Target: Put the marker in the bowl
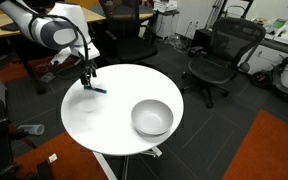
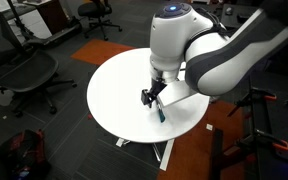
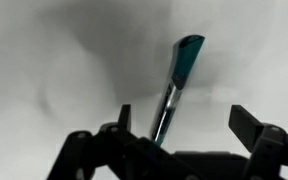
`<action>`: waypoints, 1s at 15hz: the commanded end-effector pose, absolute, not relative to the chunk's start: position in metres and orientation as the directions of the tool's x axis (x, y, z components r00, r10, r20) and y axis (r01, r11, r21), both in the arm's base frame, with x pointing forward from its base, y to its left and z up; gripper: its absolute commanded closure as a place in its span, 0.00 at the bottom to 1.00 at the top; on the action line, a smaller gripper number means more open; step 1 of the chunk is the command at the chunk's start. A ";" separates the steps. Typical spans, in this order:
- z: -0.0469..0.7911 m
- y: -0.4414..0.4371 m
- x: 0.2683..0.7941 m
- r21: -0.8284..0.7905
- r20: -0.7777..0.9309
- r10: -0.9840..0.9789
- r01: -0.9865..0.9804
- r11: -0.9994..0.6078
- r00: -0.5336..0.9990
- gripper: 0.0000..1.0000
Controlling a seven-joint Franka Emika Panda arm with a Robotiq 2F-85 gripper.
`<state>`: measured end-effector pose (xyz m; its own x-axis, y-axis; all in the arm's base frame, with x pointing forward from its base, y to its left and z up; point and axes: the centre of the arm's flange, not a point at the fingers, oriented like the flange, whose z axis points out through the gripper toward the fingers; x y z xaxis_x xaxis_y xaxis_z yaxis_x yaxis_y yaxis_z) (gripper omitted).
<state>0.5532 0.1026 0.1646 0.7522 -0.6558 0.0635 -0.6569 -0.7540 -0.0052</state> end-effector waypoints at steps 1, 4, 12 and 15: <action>0.156 0.102 0.565 -0.019 0.081 -0.679 -0.680 -0.733 0.729 0.00; 0.149 0.099 0.568 -0.012 0.085 -0.680 -0.682 -0.731 0.728 0.00; 0.137 0.094 0.571 0.001 0.092 -0.677 -0.680 -0.733 0.730 0.28; 0.133 0.092 0.571 0.006 0.088 -0.679 -0.682 -0.731 0.729 0.51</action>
<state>0.5663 0.0909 0.1358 0.7435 -0.6641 0.0790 -0.6672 -0.7446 0.0198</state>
